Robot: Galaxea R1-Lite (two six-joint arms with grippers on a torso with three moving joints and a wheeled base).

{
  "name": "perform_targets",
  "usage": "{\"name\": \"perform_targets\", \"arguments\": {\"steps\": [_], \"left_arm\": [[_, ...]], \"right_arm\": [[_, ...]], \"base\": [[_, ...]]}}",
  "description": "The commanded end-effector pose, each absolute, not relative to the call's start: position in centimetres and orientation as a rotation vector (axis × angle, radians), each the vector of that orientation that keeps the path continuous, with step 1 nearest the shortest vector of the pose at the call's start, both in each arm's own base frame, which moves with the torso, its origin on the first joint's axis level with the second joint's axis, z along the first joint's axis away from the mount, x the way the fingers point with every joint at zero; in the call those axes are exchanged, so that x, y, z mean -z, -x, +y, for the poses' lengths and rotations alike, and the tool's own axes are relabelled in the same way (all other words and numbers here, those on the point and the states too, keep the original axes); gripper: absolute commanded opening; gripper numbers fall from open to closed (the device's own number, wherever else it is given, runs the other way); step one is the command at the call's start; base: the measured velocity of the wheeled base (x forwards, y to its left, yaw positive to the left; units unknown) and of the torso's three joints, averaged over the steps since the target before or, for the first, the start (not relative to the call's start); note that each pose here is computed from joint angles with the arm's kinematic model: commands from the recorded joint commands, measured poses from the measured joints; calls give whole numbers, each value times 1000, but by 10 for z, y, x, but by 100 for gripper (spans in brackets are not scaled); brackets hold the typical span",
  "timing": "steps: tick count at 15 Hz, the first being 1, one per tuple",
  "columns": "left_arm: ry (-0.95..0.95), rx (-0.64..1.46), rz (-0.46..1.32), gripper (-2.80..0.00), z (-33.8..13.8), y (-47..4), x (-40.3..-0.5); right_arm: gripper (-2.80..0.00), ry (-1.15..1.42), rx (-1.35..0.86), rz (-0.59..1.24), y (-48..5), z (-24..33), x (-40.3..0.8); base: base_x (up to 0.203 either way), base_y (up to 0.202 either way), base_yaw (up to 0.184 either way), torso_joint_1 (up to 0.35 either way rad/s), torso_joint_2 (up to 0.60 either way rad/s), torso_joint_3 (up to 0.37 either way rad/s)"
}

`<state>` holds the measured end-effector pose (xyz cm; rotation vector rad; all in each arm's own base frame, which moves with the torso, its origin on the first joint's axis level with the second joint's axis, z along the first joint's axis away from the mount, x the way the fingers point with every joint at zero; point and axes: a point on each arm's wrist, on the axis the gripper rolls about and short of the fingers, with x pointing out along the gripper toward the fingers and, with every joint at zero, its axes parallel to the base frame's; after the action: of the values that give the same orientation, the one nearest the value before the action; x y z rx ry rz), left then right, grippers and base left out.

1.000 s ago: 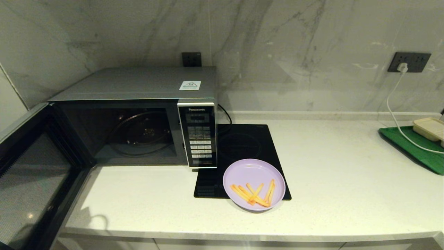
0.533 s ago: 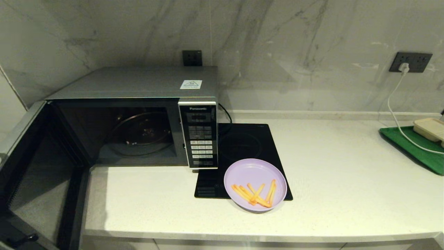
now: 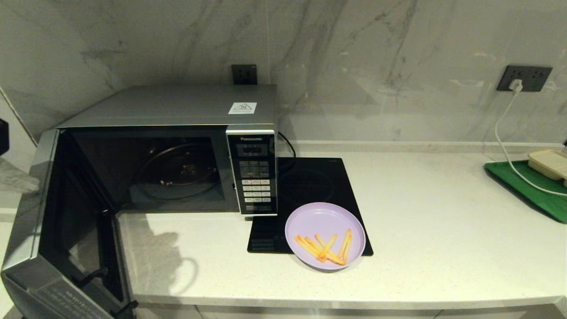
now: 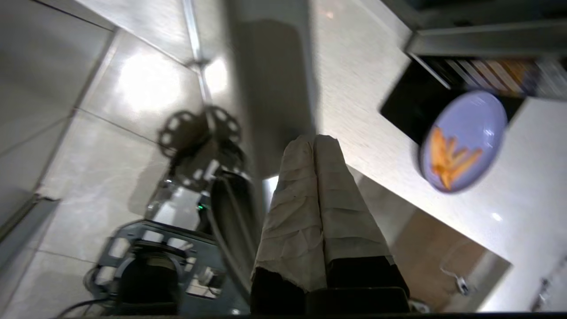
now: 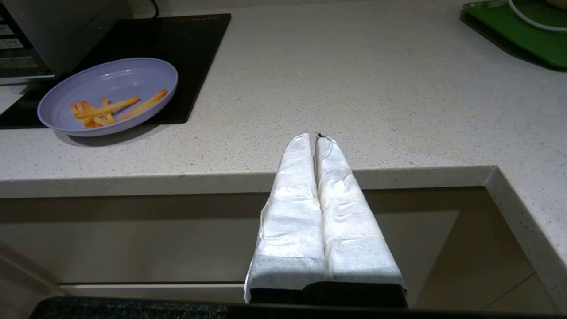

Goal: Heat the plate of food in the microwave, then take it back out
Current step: Close the microwave oven

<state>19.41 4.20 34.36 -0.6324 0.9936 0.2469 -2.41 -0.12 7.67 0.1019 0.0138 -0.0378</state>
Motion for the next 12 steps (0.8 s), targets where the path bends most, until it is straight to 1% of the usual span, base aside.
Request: {"name": "perform_targets", "arguments": {"steps": [1, 3, 5, 7, 9, 12], "left_arm": [[633, -155, 1020, -280, 10, -192, -347], [634, -129, 1007, -280, -9, -189, -351], [590, -130, 919, -280, -17, -169, -363], [550, -182, 825, -280, -15, -158, -371], [549, -276, 778, -280, -4, -153, -373], [589, -469, 731, -280, 28, -153, -372]], "right_arm": [[-280, -102, 38, 13, 24, -1, -77], [-280, -102, 38, 13, 24, -1, -77], [-280, -102, 38, 13, 24, -1, -77], [-280, -102, 38, 13, 24, -1, -77], [-280, -102, 38, 13, 24, -1, -77], [-280, -102, 38, 13, 24, -1, -77]], "base": [[0, 0, 0, 0, 0, 0], [0, 0, 0, 0, 0, 0], [0, 0, 0, 0, 0, 0], [0, 0, 0, 0, 0, 0], [0, 0, 0, 0, 0, 0], [0, 0, 0, 0, 0, 0]]}}
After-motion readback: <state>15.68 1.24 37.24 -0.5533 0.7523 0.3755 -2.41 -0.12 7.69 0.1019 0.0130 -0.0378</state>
